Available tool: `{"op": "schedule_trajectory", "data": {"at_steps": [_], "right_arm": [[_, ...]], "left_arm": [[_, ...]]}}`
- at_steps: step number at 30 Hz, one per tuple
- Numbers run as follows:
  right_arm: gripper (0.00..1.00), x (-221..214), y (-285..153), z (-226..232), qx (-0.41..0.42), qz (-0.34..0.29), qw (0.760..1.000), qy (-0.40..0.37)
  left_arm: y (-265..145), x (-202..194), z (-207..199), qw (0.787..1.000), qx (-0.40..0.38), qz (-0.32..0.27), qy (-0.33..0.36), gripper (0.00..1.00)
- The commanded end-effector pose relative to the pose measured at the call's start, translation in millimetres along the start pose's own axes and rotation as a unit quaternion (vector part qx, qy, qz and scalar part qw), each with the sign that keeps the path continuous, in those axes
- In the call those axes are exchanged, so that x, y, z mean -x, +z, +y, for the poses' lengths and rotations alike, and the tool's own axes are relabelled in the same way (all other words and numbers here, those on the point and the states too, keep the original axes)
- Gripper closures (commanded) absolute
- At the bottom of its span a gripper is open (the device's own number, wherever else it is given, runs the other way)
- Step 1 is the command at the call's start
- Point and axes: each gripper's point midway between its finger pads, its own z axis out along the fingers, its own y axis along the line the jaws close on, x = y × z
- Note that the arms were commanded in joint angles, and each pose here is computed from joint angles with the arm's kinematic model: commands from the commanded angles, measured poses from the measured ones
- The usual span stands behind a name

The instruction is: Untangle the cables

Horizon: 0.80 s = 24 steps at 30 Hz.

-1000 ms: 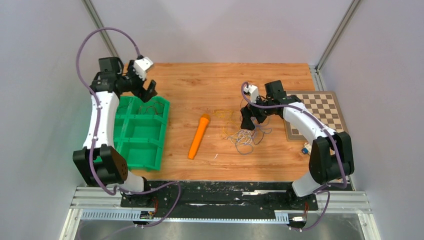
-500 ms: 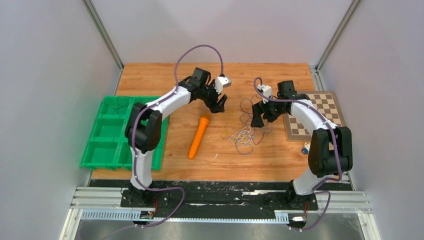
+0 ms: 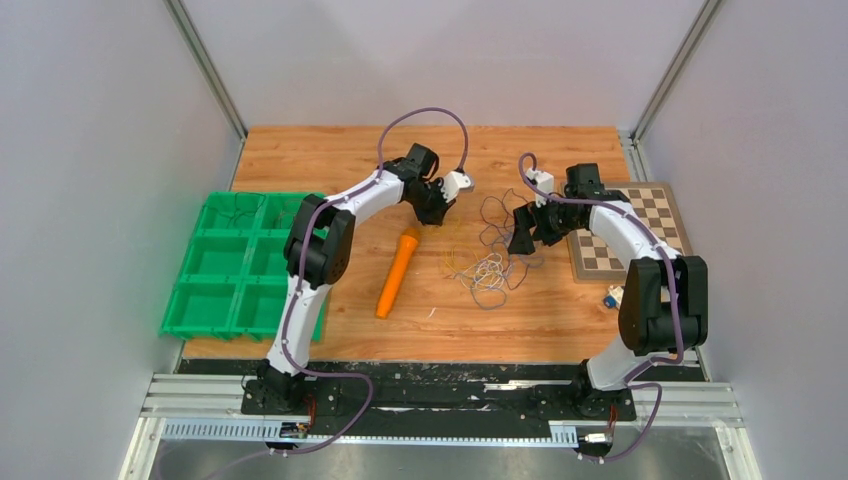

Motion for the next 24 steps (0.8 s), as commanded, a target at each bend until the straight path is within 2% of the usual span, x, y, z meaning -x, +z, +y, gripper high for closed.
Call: {"op": "schedule_trajectory", "data": {"at_steps": [1,3,4,7,10,12,16,19,20,23,24], "right_arm": [[0.11,19,-10,11,0.018,-0.035,0.999,-0.024],[0.12,26,-11,14,0.029,-0.044,0.998,-0.026],[0.12,30,-12,16,0.035,-0.05,0.998,-0.027],[0.13,47,-15,24,0.058,-0.069,0.995,-0.03],[0.13,60,-15,31,0.076,-0.081,0.993,-0.037],[0.13,66,-13,35,0.083,-0.083,0.992,-0.044],[0.13,76,-12,44,0.094,-0.087,0.99,-0.055],[0.12,80,-12,51,0.099,-0.088,0.989,-0.065],[0.12,80,-12,52,0.099,-0.089,0.989,-0.069],[0.11,77,-10,56,0.099,-0.084,0.989,-0.074],[0.11,74,-9,57,0.101,-0.081,0.989,-0.073]], "left_arm": [[-30,28,-6,1.0,0.005,-0.022,0.015,0.99],[-64,59,-10,0.997,0.009,-0.08,-0.005,1.0],[-98,85,-6,0.992,0.028,-0.125,-0.002,1.0],[-168,125,-10,0.976,0.035,-0.212,-0.044,1.0],[-245,141,-8,0.959,0.062,-0.266,-0.072,1.0],[-283,137,-11,0.954,0.075,-0.278,-0.079,1.0],[-343,101,-14,0.948,0.106,-0.278,-0.117,1.0],[-387,54,-8,0.936,0.151,-0.269,-0.17,1.0],[-402,42,-10,0.933,0.174,-0.265,-0.168,1.0],[-442,-24,-13,0.917,0.257,-0.214,-0.219,1.0],[-444,-50,-13,0.911,0.282,-0.18,-0.24,1.0]]}}
